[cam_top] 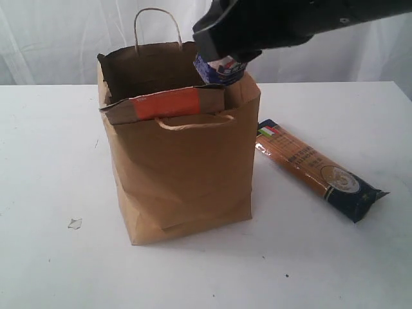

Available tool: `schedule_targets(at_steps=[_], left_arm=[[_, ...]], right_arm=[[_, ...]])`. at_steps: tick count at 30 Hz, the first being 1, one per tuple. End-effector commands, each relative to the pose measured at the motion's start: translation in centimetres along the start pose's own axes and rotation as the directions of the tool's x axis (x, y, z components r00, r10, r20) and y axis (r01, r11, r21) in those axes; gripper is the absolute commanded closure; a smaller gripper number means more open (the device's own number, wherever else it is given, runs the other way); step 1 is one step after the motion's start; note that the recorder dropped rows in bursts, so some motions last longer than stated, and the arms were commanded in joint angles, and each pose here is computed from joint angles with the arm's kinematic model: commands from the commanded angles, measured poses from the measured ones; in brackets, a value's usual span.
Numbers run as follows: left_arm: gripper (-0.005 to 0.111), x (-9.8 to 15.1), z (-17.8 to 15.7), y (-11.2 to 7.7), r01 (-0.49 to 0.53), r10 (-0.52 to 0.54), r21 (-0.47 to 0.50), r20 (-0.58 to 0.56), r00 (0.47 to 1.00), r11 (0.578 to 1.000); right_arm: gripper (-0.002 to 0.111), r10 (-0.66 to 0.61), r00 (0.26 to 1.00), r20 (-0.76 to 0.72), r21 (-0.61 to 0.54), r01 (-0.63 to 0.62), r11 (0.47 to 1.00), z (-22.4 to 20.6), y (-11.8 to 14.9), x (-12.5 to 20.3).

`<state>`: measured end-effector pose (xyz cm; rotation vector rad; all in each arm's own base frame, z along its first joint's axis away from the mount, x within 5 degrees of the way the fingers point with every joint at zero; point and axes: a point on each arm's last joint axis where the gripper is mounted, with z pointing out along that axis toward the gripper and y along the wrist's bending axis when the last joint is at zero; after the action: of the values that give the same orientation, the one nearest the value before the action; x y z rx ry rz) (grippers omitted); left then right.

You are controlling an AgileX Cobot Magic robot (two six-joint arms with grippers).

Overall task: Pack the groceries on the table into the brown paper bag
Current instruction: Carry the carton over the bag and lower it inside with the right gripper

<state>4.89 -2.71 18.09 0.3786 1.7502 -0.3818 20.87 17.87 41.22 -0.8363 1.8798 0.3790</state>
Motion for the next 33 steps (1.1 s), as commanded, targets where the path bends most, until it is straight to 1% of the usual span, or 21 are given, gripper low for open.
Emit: schedule_targets(at_steps=[1,5,8,14,19,22,25,30,33], left_arm=[[0.107,0.1,0.0,0.0,0.004,-0.004,-0.002,0.001,1.0,1.0],[0.107,0.1,0.0,0.0,0.004,-0.004,-0.002,0.001,1.0,1.0],[0.107,0.1,0.0,0.0,0.004,-0.004,-0.002,0.001,1.0,1.0],[0.107,0.1,0.0,0.0,0.004,-0.004,-0.002,0.001,1.0,1.0],[0.107,0.1,0.0,0.0,0.004,-0.004,-0.002,0.001,1.0,1.0],[0.107,0.1,0.0,0.0,0.004,-0.004,-0.002,0.001,1.0,1.0],[0.107,0.1,0.0,0.0,0.004,-0.004,-0.002,0.001,1.0,1.0],[0.107,0.1,0.0,0.0,0.004,-0.004,-0.002,0.001,1.0,1.0],[0.107,0.1,0.0,0.0,0.004,-0.004,-0.002,0.001,1.0,1.0]], right_arm=[[0.1,0.005,1.0,0.005,0.021,-0.005,1.0,1.1,-0.8,-1.5],[0.1,0.016,1.0,0.007,0.045,-0.017,0.999,2.4,-1.8,-2.8],[0.1,0.018,1.0,-0.024,0.043,-0.017,0.999,3.4,-2.1,-3.1],[0.1,0.045,0.989,-0.143,0.01,-0.044,0.999,6.7,-1.9,-1.6],[0.1,0.056,0.984,-0.167,-0.056,-0.066,0.996,9.5,-1.3,-0.6],[0.1,0.053,0.98,-0.19,-0.061,-0.066,0.996,10.9,-1.3,0.0],[0.1,0.056,0.983,-0.177,-0.058,-0.068,0.996,11.1,-1.3,-0.1],[0.1,0.061,0.989,-0.134,-0.056,-0.069,0.996,10.6,-1.4,-1.2],[0.1,0.059,0.984,-0.167,-0.063,-0.071,0.995,11.1,-1.4,-0.9]])
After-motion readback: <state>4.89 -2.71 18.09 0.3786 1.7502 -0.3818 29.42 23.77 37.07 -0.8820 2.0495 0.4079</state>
